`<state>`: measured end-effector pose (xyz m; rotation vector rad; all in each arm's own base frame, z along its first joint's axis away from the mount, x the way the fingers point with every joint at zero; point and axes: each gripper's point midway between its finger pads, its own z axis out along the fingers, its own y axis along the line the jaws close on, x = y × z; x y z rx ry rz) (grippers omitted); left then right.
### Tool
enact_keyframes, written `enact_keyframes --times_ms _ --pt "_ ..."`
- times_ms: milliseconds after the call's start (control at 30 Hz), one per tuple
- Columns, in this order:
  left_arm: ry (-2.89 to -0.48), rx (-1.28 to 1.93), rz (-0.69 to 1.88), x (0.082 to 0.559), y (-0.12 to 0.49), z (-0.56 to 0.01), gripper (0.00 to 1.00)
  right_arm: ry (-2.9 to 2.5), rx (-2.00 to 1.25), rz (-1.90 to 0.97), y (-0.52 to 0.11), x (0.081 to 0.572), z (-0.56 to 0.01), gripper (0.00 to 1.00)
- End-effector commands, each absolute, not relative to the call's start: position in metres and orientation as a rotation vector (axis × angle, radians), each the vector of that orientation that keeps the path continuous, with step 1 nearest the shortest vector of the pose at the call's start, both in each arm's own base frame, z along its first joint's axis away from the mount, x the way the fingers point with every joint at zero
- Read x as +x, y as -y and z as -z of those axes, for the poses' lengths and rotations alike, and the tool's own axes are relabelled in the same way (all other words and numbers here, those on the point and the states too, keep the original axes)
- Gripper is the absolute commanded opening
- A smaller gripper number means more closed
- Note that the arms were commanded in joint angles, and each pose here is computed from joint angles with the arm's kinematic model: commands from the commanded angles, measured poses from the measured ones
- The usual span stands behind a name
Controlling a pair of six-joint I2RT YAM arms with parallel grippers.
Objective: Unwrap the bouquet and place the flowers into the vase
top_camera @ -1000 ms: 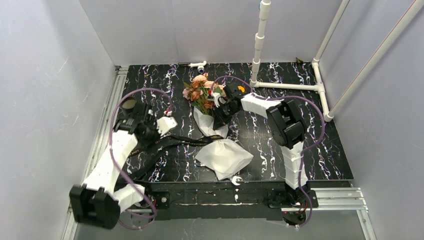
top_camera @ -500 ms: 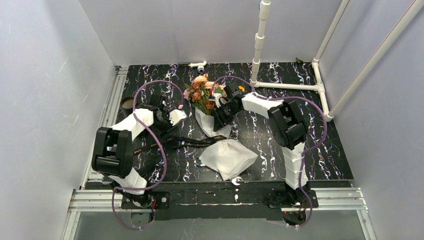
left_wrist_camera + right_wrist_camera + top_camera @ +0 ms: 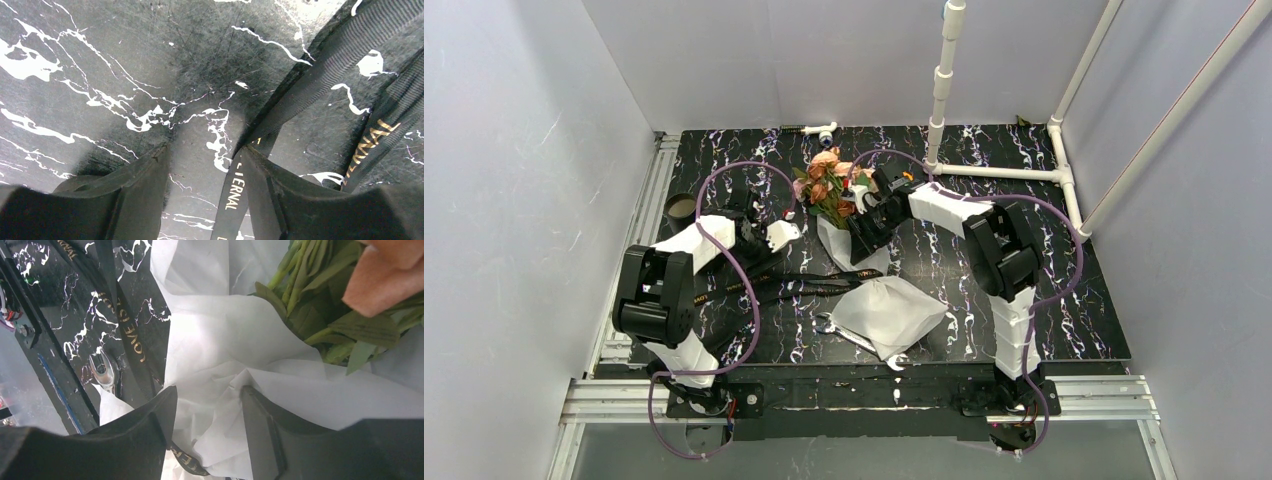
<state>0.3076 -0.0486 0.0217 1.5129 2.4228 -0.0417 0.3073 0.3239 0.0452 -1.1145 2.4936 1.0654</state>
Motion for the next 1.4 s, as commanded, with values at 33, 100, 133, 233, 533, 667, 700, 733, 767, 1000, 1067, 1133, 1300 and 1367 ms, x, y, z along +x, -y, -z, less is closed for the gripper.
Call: enact_keyframes --times_ms 33,100,133,233,533,667,700,733,767,1000,1067,1133,1300,1367 --pt "-2.44 1.584 0.084 0.294 0.049 -0.004 0.5 -2.495 -1.112 -0.968 -0.312 0.313 -0.052 0.62" --pt "-2.419 1.57 0.098 0.295 0.052 -0.013 0.5 -2.475 -1.112 -0.981 -0.315 0.314 -0.057 0.63" --pt "-2.409 1.549 0.117 0.295 0.056 -0.02 0.5 -2.47 -1.11 -0.988 -0.316 0.314 -0.059 0.63" --pt "-2.359 1.49 0.193 0.297 0.07 -0.048 0.5 -2.459 -1.106 -1.016 -0.319 0.313 -0.063 0.63" --pt "-2.234 1.558 0.306 0.273 0.084 -0.073 0.61 -2.405 -1.091 -1.069 -0.329 0.318 -0.075 0.67" --pt "-2.242 1.601 0.313 0.268 0.081 -0.059 0.66 -2.356 -1.08 -1.077 -0.333 0.322 -0.09 0.69" --pt "-2.243 1.616 0.311 0.269 0.08 -0.055 0.67 -2.346 -1.075 -1.079 -0.334 0.324 -0.093 0.7" --pt "-2.251 1.634 0.307 0.269 0.078 -0.051 0.68 -2.336 -1.076 -1.081 -0.335 0.324 -0.097 0.7" --pt "-2.246 1.669 0.293 0.271 0.076 -0.047 0.68 -2.325 -1.074 -1.086 -0.336 0.324 -0.101 0.71" --pt "-2.299 1.731 0.213 0.278 0.062 -0.019 0.66 -2.268 -1.069 -1.101 -0.338 0.324 -0.125 0.75" --pt "-2.332 1.742 0.193 0.277 0.057 -0.01 0.64 -2.256 -1.067 -1.108 -0.338 0.322 -0.128 0.76" --pt "-2.361 1.756 0.171 0.277 0.052 -0.004 0.58 -2.245 -1.063 -1.111 -0.338 0.322 -0.132 0.78" --pt "-2.348 1.773 0.183 0.272 0.052 -0.004 0.29 -2.21 -1.056 -1.108 -0.34 0.324 -0.144 0.8" --pt "-2.339 1.712 0.206 0.276 0.059 -0.013 0.07 -2.19 -1.051 -1.096 -0.34 0.327 -0.151 0.82"
